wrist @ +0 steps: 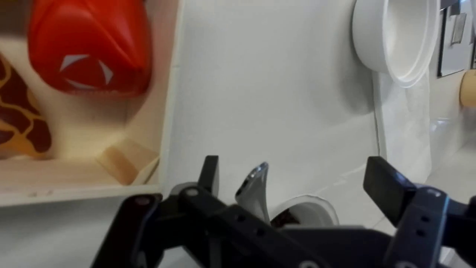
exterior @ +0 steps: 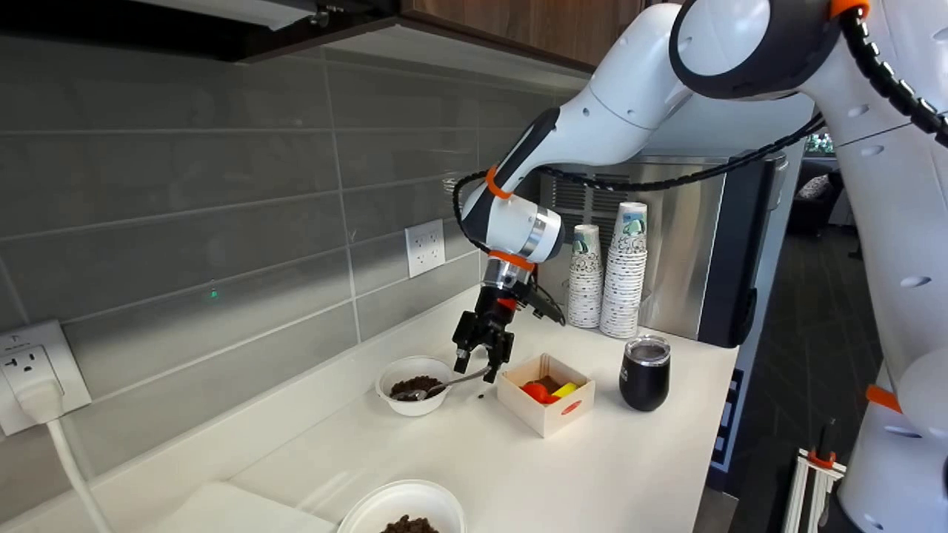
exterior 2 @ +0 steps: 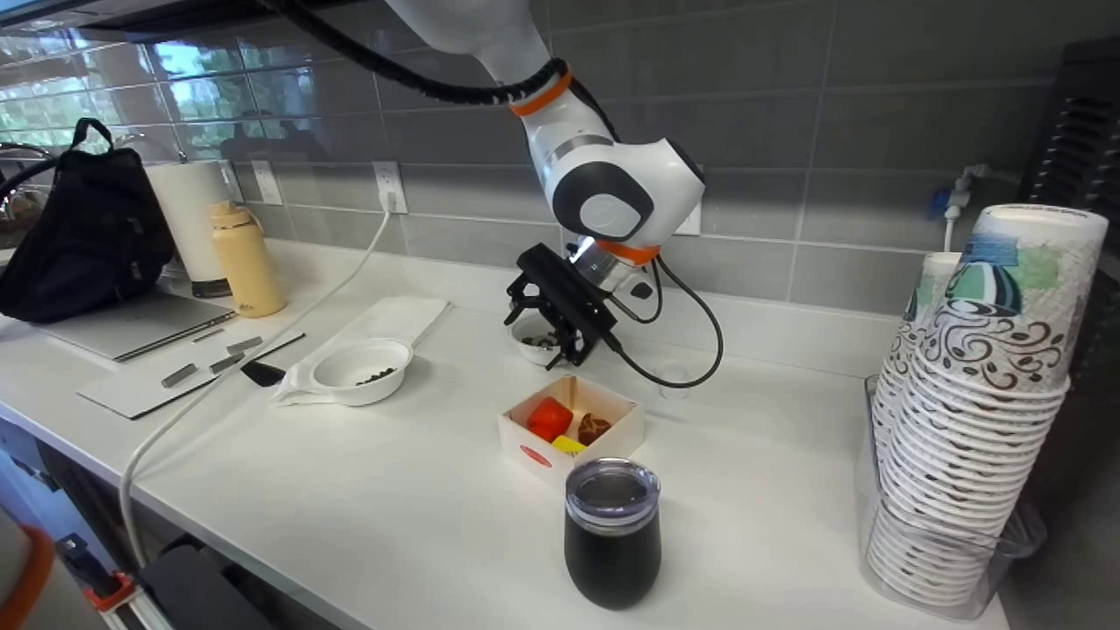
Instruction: Use the silver spoon to stir the contents in the white bowl.
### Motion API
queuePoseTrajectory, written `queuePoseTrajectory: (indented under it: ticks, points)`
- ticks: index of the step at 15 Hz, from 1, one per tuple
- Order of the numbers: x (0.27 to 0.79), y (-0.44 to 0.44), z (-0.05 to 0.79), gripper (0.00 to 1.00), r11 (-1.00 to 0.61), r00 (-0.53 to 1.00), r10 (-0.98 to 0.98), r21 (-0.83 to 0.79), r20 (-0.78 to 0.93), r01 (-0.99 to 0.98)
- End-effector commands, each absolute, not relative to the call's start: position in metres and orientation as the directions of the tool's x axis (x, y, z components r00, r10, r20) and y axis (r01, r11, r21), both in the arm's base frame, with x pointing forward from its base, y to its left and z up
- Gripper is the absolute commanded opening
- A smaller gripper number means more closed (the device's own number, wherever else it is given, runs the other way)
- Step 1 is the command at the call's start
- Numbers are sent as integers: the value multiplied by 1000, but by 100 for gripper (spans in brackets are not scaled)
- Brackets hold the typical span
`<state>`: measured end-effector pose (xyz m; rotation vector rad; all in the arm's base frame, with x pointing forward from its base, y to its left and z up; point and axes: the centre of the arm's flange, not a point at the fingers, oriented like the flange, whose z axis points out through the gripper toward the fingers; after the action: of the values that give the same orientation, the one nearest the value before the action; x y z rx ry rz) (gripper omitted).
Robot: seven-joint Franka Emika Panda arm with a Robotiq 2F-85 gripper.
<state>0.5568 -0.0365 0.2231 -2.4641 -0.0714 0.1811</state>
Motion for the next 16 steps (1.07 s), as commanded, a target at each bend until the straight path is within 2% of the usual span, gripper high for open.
queuePoseTrajectory:
  ticks: [1, 10, 11, 12, 16]
  points:
    - [571, -38, 221, 100, -754, 972, 107, -655, -209, -57]
    - [581, -35, 207, 100, -742, 958, 78, -658, -275, -128]
    - [582, -36, 206, 75, -742, 959, 74, -657, -274, -131]
    - [583, -36, 206, 74, -741, 959, 72, -659, -273, -132]
    - [585, -41, 208, 42, -737, 962, 61, -661, -268, -138]
